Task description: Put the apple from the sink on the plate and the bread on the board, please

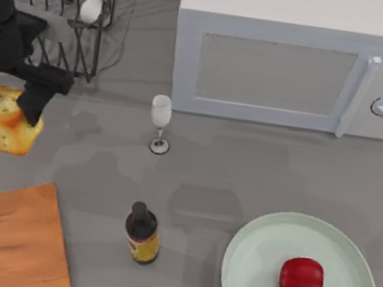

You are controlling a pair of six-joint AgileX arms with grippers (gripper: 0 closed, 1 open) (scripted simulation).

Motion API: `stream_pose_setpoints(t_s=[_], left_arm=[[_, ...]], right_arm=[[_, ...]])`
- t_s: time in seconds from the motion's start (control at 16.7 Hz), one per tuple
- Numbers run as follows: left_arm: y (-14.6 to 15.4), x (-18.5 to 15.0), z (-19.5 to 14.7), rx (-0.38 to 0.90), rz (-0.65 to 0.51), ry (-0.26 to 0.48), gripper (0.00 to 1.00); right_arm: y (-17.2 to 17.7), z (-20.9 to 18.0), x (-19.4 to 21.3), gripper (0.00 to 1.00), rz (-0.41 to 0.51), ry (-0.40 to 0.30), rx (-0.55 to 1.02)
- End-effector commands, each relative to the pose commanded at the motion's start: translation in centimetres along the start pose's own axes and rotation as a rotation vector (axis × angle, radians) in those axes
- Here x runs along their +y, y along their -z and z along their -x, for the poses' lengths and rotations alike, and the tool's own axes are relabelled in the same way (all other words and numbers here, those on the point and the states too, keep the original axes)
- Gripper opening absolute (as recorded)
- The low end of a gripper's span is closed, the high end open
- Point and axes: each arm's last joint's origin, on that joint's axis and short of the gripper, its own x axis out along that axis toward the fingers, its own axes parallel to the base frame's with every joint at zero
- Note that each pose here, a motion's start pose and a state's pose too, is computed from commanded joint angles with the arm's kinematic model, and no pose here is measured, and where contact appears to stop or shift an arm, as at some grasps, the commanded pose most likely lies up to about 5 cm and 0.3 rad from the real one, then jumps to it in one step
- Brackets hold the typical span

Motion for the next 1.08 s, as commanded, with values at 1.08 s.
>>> stream_pose_setpoints(t_s=[1.08], left_arm=[[13.1, -2.7, -2.3, 0.021, 1.691, -0.057, 0.00]], right_arm=[[0.0, 0.0, 0.0, 1.00, 0.000, 0.000, 0.000]])
